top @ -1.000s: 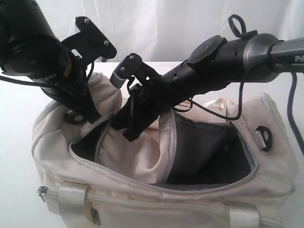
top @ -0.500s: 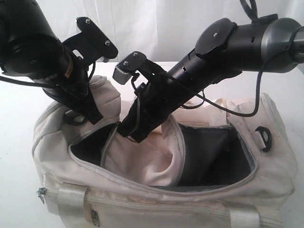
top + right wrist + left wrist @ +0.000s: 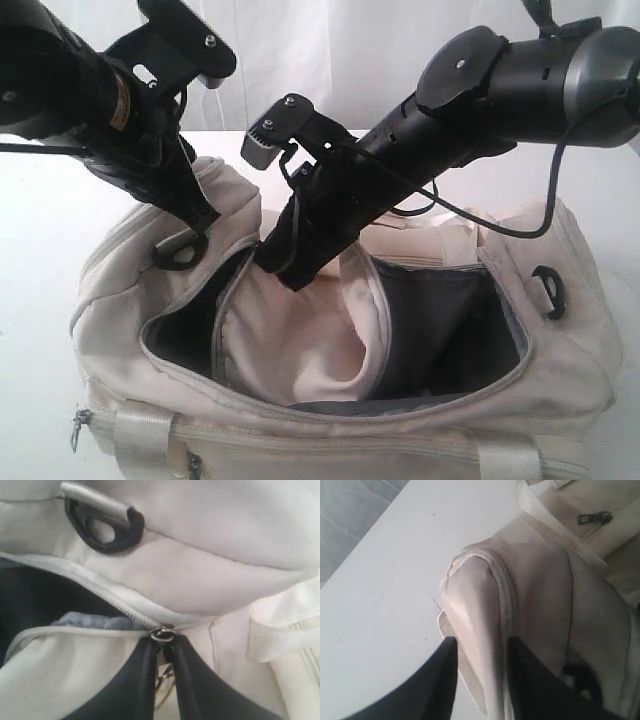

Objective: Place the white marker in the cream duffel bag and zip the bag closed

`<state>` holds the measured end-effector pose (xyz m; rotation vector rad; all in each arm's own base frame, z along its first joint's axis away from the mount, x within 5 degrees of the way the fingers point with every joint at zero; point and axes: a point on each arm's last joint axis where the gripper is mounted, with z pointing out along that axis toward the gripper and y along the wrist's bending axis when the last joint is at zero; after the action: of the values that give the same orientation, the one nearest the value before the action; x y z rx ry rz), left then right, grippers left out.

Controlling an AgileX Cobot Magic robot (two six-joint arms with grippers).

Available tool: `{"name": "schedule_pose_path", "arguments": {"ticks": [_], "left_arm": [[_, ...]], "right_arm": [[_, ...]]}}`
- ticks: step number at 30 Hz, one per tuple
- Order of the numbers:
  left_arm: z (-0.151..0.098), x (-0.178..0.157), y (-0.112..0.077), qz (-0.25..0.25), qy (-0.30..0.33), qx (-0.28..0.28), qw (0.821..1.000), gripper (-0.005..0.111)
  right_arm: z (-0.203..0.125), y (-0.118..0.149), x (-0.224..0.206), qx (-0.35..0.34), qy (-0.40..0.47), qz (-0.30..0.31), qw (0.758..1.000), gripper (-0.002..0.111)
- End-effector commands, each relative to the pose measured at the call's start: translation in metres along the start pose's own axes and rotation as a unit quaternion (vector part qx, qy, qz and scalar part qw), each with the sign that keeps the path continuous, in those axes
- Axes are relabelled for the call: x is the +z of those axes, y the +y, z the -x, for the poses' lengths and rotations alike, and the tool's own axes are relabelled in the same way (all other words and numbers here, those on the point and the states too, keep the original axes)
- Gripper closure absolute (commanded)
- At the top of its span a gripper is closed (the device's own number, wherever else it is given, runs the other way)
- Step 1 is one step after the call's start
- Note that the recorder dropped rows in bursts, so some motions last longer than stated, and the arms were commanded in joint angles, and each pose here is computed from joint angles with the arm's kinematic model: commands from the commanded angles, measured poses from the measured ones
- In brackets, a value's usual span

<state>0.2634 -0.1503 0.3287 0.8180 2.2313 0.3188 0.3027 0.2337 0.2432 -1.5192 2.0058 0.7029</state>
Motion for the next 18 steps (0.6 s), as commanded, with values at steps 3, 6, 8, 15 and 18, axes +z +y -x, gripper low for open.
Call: {"name": "schedule_pose_path", "arguments": {"ticks": [3, 6, 8, 15, 18], "left_arm": [[0.003, -0.005, 0.001, -0.012, -0.015, -0.02, 1.0, 0.064], [0.007, -0.006, -0.001, -0.026, -0.031, -0.03, 0.999, 0.064], [0.008, -0.006, -0.001, -0.032, -0.036, -0.034, 0.998, 0.064], [0.011, -0.001, -0.008, -0.053, -0.041, -0.031, 0.997, 0.056], [0.008, 0.001, -0.005, -0.034, -0.024, -0.015, 0.999, 0.053]], "right_arm": [[0.005, 0.015, 0.007, -0.057, 0.028, 0.001, 0.998, 0.107], [0.008, 0.019, 0.012, -0.068, 0.032, -0.003, 0.997, 0.107], [0.008, 0.019, 0.012, -0.066, 0.029, -0.008, 0.997, 0.107], [0.008, 0.018, 0.012, -0.065, 0.029, -0.009, 0.997, 0.107], [0.009, 0.019, 0.01, -0.062, 0.028, -0.009, 0.998, 0.107]]}}
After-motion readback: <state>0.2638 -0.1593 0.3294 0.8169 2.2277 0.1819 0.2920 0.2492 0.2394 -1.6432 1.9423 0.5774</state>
